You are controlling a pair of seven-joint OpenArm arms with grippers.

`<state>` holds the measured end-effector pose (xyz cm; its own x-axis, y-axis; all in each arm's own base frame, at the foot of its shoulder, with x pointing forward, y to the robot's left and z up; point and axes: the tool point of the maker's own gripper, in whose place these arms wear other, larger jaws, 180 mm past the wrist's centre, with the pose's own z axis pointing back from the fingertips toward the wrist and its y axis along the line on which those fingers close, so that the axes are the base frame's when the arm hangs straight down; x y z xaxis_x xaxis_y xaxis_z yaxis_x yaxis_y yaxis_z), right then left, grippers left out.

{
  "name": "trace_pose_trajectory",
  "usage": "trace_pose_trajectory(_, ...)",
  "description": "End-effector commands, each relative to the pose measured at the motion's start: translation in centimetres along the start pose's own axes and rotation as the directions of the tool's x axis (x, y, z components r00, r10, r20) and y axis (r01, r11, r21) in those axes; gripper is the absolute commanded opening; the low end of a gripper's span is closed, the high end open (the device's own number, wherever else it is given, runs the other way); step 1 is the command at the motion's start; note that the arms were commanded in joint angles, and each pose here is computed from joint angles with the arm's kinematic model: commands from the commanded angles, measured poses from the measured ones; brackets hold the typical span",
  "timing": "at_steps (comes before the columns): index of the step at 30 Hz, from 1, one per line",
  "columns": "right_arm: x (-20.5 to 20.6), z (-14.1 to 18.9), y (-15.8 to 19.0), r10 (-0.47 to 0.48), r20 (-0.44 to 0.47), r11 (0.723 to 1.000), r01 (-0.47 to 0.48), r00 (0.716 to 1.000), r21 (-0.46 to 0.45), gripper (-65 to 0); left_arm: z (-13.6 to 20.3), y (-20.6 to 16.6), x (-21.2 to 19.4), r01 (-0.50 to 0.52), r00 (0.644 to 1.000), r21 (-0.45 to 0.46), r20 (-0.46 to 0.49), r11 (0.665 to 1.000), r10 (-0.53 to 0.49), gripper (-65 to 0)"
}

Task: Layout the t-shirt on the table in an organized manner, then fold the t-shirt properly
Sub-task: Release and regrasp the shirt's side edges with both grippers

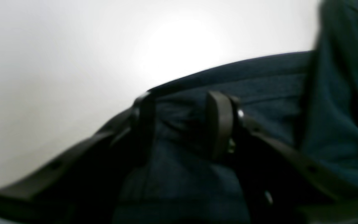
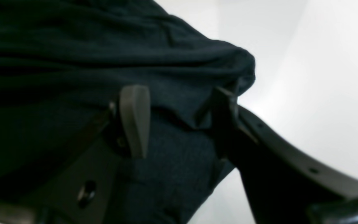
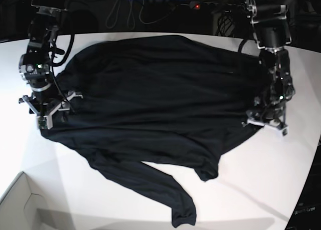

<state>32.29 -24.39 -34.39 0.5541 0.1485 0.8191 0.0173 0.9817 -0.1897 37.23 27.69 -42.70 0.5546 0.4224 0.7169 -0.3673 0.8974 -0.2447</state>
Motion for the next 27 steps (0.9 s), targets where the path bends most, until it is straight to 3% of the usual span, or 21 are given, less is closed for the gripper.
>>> trace_pose_trajectory(1, 1.7, 0.1, -0.4, 0.007, 0.057, 1.0, -0.007, 0.998, -0.008, -33.3, 0.3, 1.1, 0.2, -0.008, 1.0, 0.033, -0.013, 0.999, 0.009, -38.4)
trace_pose_trajectory(10, 2.4, 0.0, 0.3, 0.013, 0.071, 1.0, -0.014, 0.997, 0.008, -33.3, 3.3, 3.5, 2.6, -0.05, 0.994, 0.067, 0.095, 0.996, 0.044, -38.4)
trace_pose_trajectory(14, 2.5, 0.0, 0.5, 0.018, 0.074, 1.0, -0.019, 0.997, 0.014, -33.2, 4.7, 1.4, 5.8, -0.029, 0.982, 0.022, 0.189, 0.999, 0.025, -38.5)
trace_pose_trajectory(19, 2.9, -0.2, 4.3, 0.068, 0.085, 0.991, -0.076, 0.994, 0.106, -33.1, 5.5, -1.7, 8.2, -0.033, 0.965, -0.041, 0.26, 0.999, 0.043, -38.5)
trace_pose_trajectory(27, 4.0, -0.4, 9.3, 0.135, 0.121, 0.962, -0.159, 0.983, 0.222, -33.1, -0.2, -5.4, 3.1, -0.003, 0.999, -0.079, 0.05, 0.997, 0.007, -38.4)
